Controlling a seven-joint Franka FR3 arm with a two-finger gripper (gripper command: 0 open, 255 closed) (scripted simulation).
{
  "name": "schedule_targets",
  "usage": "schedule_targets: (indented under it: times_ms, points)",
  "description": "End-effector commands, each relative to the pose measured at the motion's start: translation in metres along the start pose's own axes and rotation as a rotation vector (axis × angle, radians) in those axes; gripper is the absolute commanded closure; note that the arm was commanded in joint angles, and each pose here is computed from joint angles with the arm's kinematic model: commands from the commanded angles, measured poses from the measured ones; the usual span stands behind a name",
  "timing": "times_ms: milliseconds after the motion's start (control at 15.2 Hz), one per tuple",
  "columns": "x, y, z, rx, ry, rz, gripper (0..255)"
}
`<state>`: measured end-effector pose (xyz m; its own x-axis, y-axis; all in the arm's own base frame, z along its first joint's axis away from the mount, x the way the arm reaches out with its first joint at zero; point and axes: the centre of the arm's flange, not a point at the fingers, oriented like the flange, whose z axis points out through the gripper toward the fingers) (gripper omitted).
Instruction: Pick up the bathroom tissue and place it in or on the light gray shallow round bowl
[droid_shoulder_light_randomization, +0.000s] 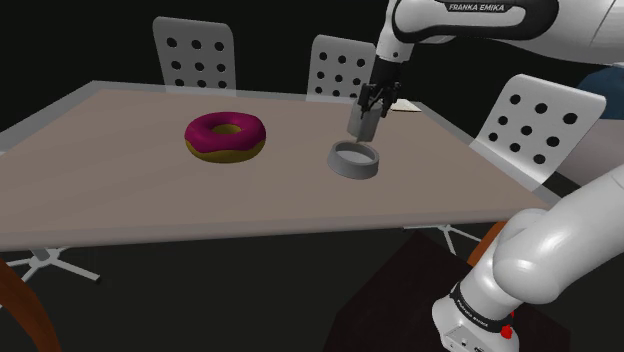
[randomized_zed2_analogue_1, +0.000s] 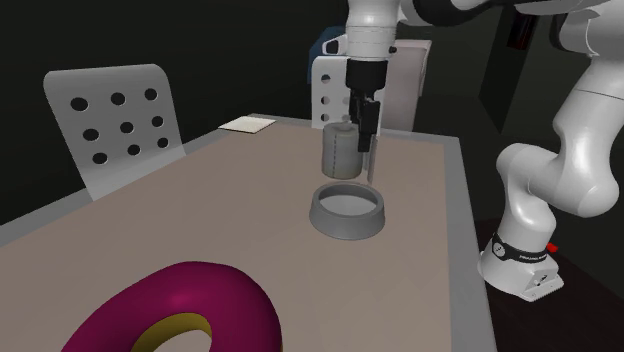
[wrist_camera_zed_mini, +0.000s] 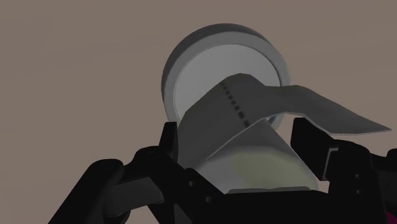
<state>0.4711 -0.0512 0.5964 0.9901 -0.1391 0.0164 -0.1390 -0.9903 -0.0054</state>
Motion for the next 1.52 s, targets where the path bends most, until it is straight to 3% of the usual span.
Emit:
schedule_targets:
  times_ms: [0,594,1056,1122,1452]
  points:
    - [0.0,0.0,0.009,0.0,0.001,0.0,255]
    - [-0.001,0.0,0.058,0.0,0.001,0.0,255]
    - [-0.001,0.0,0.058,0.0,0.001,0.0,255]
    - [-0.001,0.0,0.058,0.0,0.001,0.0,0]
    - [-0.001,0.0,0.058,0.0,0.001,0.0,0]
